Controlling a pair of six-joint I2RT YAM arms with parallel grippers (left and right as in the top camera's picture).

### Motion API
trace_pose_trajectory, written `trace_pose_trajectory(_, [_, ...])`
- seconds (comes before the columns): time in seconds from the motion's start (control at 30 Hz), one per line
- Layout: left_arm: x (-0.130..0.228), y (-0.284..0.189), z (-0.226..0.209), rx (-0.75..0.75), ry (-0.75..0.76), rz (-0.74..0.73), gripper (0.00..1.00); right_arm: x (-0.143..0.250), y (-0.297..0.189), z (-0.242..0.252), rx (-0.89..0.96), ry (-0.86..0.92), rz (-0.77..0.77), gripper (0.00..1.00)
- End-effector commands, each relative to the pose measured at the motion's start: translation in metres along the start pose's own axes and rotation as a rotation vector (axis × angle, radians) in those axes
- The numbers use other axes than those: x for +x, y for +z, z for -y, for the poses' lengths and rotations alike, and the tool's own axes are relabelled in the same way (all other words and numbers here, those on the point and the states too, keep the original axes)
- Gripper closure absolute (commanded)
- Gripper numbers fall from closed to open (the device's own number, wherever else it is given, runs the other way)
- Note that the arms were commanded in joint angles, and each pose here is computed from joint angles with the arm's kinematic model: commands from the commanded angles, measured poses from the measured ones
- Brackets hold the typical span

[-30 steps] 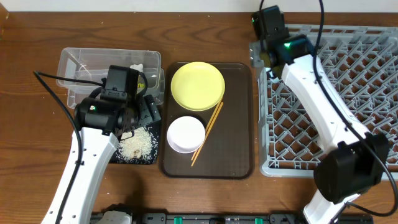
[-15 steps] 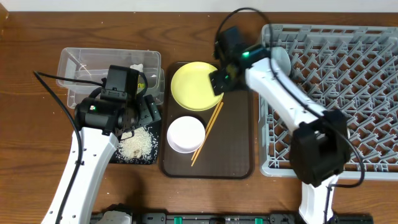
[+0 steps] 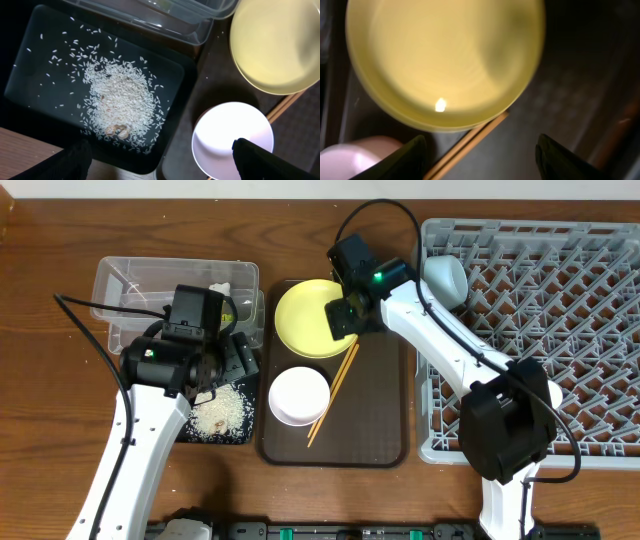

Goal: Sort waste into correct bins and load items into the dishwasher rack
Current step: 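Reach the right gripper to the white bowl and grasp it, then carry the white bowl into the dish rack and release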

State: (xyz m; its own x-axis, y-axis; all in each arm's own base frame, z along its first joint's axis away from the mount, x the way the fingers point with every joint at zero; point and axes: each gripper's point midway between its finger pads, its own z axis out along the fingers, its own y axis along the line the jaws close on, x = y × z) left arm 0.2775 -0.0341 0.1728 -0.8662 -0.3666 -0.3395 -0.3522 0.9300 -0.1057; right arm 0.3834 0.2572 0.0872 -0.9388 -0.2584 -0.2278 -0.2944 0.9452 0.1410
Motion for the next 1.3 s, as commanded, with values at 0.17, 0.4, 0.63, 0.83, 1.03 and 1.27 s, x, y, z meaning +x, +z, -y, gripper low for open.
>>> trace_pose_trajectory(0.17, [-0.022,-0.003,-0.061,-0.210,-0.190,0.081,0.07,0.065,0.003,-0.041,-0.120,-0.082,-0.241,0.32])
trace_pose_trajectory(0.4, [-0.029,-0.005,-0.101,-0.263,-0.326,0.079,0.07,0.092,0.028,-0.061,-0.116,-0.124,-0.266,0.35])
trace_pose_trajectory(0.63, [-0.025,-0.004,-0.102,-0.256,-0.336,0.060,0.07,0.092,0.046,-0.054,-0.020,-0.068,-0.212,0.78])
trace_pose_trajectory(0.83, [-0.025,-0.004,-0.102,-0.258,-0.335,0.057,0.07,0.089,0.046,-0.049,-0.003,-0.065,-0.200,0.99])
trace_pose_trajectory(1.03, [-0.025,-0.004,-0.102,-0.258,-0.335,0.056,0.07,0.053,0.013,-0.041,-0.012,-0.068,-0.094,0.99])
trace_pose_trajectory(1.27, [-0.025,-0.004,-0.102,-0.257,-0.335,0.057,0.07,-0.020,-0.091,0.038,0.210,-0.018,0.227,0.99])
